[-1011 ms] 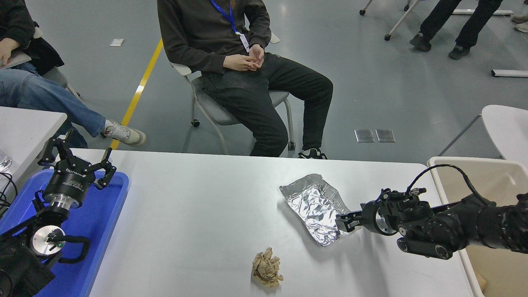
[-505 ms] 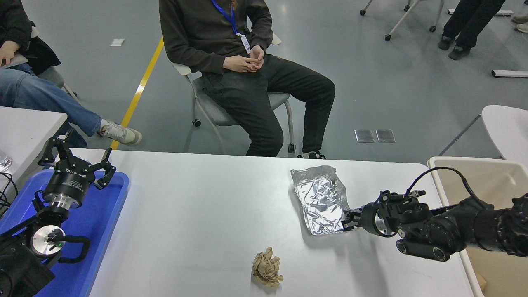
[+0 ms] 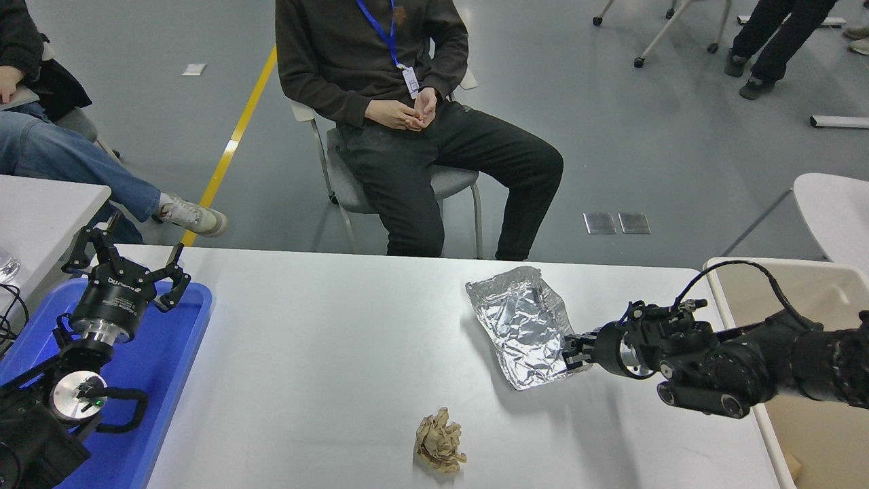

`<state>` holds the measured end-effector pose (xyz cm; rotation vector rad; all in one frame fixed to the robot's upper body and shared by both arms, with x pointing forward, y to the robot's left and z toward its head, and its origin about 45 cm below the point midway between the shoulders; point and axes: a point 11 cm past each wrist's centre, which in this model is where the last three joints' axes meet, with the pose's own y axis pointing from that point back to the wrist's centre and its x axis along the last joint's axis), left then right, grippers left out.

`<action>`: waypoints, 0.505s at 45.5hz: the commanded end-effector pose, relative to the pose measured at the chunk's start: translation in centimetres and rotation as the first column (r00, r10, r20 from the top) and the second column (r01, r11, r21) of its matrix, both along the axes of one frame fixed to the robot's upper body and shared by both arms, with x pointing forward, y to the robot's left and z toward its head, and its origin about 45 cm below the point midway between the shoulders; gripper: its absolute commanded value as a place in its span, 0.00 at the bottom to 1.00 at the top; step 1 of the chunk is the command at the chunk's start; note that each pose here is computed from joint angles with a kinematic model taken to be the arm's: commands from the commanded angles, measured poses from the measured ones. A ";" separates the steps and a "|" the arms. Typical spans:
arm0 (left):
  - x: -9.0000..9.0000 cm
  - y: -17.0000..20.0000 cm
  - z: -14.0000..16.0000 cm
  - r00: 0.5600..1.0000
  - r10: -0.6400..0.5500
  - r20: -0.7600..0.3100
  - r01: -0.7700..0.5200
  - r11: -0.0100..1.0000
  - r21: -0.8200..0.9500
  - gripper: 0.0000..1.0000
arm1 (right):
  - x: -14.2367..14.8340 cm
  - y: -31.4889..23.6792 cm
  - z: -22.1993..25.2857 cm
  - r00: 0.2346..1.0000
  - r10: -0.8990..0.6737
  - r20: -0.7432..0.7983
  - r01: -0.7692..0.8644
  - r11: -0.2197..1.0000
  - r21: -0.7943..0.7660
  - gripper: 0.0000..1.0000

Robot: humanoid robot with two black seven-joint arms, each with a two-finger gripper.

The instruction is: Clean the table surface

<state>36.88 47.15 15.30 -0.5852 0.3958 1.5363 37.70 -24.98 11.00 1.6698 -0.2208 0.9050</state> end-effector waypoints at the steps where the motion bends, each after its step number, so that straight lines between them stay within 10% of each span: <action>1: 0.0 0.0 0.0 1.000 0.000 0.000 0.000 1.000 0.000 1.00 | -0.2 -1.2 3.8 1.000 -0.009 -0.017 0.009 0.999 0.033 0.00; 23: 0.0 0.0 0.0 1.000 0.001 0.000 -0.001 1.000 0.000 1.00 | -2.0 -6.2 10.1 0.996 -0.078 -0.040 0.081 0.993 0.085 0.00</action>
